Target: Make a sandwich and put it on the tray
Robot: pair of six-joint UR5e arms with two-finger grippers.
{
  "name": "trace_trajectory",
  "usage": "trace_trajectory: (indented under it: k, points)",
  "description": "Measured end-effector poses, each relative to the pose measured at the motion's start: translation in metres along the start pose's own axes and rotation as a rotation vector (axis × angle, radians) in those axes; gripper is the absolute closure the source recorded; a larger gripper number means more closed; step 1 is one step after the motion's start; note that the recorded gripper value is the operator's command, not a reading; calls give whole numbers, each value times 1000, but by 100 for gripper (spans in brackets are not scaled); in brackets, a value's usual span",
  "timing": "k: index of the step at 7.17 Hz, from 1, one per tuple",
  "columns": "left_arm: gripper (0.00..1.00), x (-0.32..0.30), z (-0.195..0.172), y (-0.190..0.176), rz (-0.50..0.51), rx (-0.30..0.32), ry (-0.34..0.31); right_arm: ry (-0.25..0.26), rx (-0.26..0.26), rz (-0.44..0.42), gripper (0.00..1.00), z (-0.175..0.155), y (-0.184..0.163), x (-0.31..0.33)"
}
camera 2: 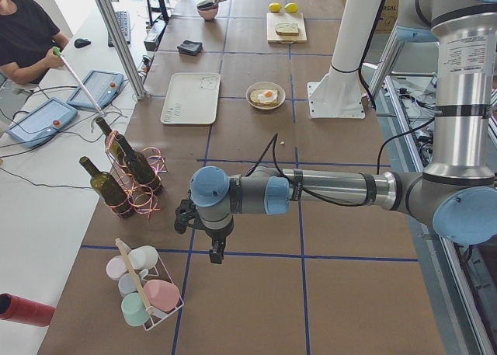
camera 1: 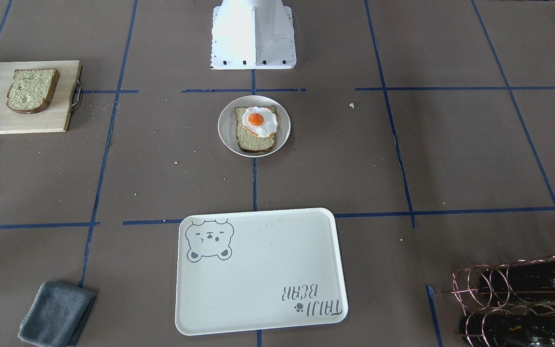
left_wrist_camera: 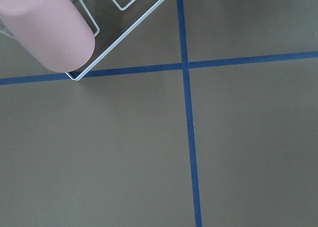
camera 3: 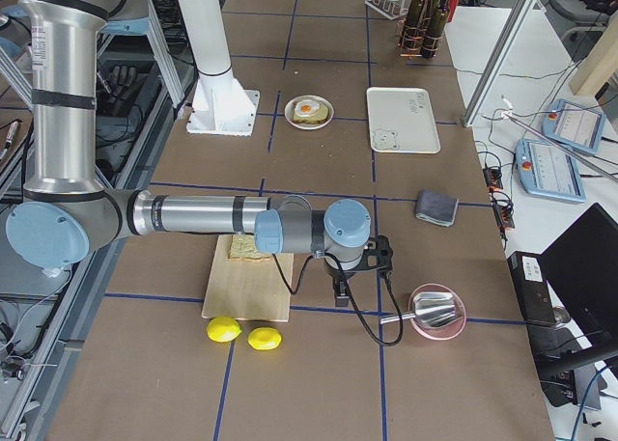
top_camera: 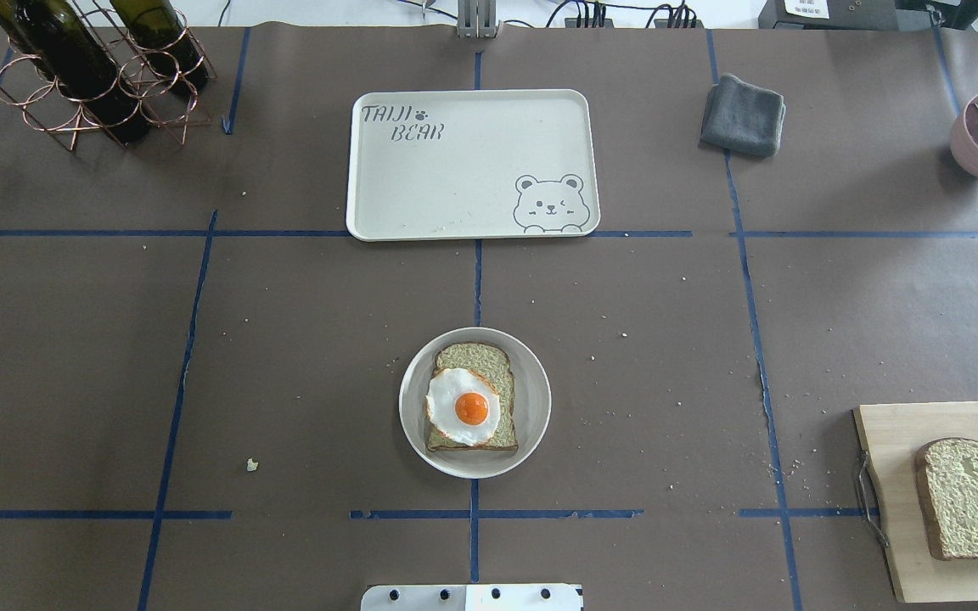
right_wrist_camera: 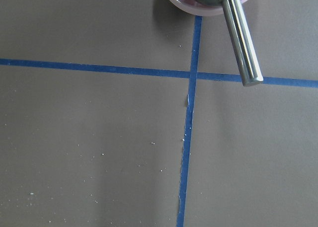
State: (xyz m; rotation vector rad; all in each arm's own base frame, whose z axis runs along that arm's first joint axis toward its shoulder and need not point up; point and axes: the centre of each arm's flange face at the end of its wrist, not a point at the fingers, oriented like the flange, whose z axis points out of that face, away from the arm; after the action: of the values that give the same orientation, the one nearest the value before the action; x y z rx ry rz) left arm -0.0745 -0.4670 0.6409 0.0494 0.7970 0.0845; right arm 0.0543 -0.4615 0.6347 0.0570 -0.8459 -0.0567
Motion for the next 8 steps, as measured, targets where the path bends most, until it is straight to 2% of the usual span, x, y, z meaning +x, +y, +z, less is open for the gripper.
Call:
trace_trajectory:
  k: [2,4,6,7,8]
  points:
    - [0,7,-8,-11,19,16,-5,2,8,-10,0,-3,-4,-3]
    - [0,38,-38,-56,91,75,-16,-1,32,-37,0,-13,-10,-14]
    - [0,81,-63,-96,213,159,-15,-20,81,-109,0,-32,-19,-45]
    - [0,105,-61,-106,294,192,-11,-29,89,-132,0,-36,-25,-56]
    - [0,124,-59,-111,352,214,-6,-56,77,-131,0,-30,-23,-59]
